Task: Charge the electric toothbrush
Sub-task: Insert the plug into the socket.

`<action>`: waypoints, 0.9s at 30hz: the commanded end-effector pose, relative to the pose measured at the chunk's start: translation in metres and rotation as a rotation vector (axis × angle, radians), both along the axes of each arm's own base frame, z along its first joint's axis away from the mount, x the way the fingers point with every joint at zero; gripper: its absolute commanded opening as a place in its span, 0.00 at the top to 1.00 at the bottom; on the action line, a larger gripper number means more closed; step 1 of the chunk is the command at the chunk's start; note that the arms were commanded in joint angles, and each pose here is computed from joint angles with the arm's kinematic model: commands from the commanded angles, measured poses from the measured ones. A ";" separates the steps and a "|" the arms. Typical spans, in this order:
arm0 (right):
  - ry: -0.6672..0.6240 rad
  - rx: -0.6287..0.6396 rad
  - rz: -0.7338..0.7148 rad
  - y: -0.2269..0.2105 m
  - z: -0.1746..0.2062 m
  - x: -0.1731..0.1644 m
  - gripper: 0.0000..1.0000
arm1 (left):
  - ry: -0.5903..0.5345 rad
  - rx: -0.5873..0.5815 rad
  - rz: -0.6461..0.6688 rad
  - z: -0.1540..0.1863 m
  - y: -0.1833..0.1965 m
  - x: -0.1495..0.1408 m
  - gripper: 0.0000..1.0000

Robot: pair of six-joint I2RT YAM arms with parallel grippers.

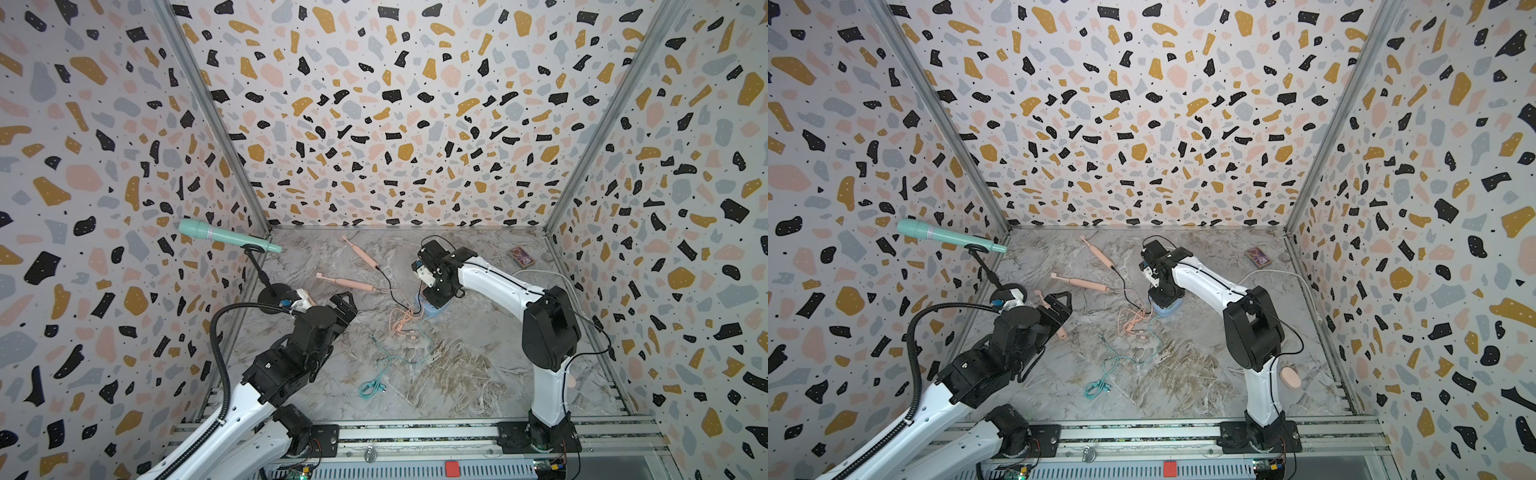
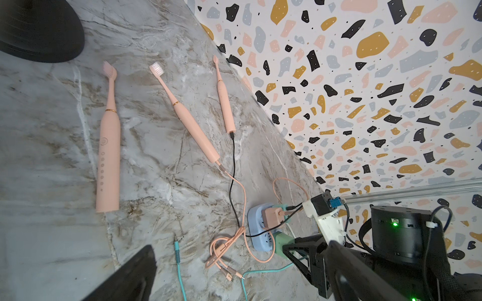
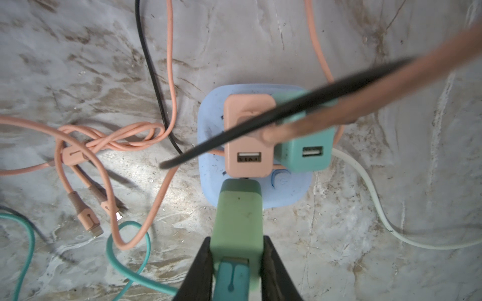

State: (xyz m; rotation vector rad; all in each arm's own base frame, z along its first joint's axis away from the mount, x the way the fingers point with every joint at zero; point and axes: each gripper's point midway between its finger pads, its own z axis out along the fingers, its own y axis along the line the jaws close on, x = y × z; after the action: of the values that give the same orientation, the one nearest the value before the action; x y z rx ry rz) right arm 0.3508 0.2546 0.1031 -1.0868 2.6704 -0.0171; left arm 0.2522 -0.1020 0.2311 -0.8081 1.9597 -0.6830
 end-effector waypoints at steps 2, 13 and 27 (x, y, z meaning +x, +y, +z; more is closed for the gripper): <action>0.018 -0.029 0.009 -0.001 -0.001 -0.002 1.00 | -0.022 -0.013 -0.003 0.005 -0.001 0.003 0.00; 0.036 -0.033 0.000 -0.005 -0.006 0.000 1.00 | -0.023 -0.012 -0.007 0.005 -0.001 0.003 0.00; 0.081 -0.097 0.003 -0.013 -0.021 -0.006 1.00 | -0.024 -0.021 -0.019 0.008 -0.003 0.002 0.00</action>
State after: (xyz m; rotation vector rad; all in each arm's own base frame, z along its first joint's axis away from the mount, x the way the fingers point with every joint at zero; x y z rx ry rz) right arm 0.3558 0.2550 0.0971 -1.1010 2.6818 -0.0305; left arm 0.2519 -0.1043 0.2307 -0.8040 1.9696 -0.7002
